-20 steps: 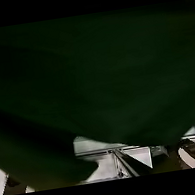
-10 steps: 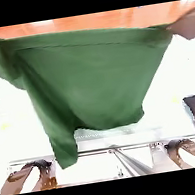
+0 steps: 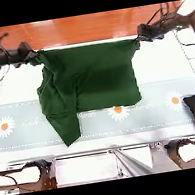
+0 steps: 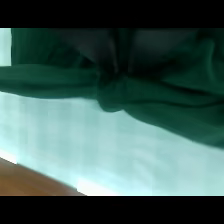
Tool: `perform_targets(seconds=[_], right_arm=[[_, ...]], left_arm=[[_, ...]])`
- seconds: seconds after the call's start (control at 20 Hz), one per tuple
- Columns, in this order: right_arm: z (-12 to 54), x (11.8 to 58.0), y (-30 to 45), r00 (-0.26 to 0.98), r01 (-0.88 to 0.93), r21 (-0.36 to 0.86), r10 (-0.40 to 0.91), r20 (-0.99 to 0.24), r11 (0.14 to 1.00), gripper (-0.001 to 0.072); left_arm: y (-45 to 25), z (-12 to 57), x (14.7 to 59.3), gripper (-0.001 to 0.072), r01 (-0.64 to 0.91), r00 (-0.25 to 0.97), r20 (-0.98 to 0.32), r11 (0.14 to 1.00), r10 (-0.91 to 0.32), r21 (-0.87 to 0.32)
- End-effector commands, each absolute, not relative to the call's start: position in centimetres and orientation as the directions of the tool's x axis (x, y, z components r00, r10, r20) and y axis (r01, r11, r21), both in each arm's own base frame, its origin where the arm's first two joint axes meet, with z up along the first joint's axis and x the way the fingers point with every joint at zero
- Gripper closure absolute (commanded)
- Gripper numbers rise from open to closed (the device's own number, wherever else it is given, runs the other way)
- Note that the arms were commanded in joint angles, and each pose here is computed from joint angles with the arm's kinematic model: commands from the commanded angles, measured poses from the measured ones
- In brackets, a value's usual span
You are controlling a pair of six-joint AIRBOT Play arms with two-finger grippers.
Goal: Fold the shirts.
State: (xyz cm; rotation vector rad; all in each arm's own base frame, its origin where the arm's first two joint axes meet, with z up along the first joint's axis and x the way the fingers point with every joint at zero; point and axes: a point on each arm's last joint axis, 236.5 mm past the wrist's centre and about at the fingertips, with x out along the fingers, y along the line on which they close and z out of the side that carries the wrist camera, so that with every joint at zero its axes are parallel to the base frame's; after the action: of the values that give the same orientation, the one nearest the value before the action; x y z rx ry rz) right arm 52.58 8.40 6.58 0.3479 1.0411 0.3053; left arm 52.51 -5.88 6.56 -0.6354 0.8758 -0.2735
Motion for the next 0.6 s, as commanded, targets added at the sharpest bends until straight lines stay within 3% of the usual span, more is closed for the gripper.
perform_targets(seconds=[0.0, 0.05, 0.25, 0.35, 0.55], right_arm=[[2.8, 54.3, 9.4, 0.428, -0.002, 0.524, 0.474, -0.769, 0.852, 0.0446], [2.5, 54.2, 9.2, 0.42, 0.009, 0.527, 0.475, -0.773, 0.85, 0.0292], [3.7, 49.7, 4.1, 0.288, 0.074, 0.524, 0.485, -0.826, 0.849, 0.0296], [4.1, 45.8, -1.1, 0.209, 0.14, 0.434, 0.402, -0.892, 0.89, 0.0296], [2.5, 38.8, -6.1, 0.255, 0.288, 0.377, 0.309, -0.916, 0.88, 0.0297]], left_arm=[[-8.4, 2.0, 52.3, 0.0204, -0.069, 0.518, -0.657, 0.739, -0.548, -0.671], [-8.3, 1.5, 51.5, 0.02, -0.065, 0.481, -0.679, 0.75, -0.554, -0.658], [-0.6, 0.5, 45.5, 0.0201, -0.163, 0.283, -0.856, 0.857, -0.433, -0.488], [4.2, 0.8, 41.6, 0.0201, -0.232, 0.239, -0.906, 0.885, -0.351, -0.404], [7.4, -3.0, 32.0, 0.0201, -0.436, 0.243, -0.912, 0.803, -0.33, -0.407]])
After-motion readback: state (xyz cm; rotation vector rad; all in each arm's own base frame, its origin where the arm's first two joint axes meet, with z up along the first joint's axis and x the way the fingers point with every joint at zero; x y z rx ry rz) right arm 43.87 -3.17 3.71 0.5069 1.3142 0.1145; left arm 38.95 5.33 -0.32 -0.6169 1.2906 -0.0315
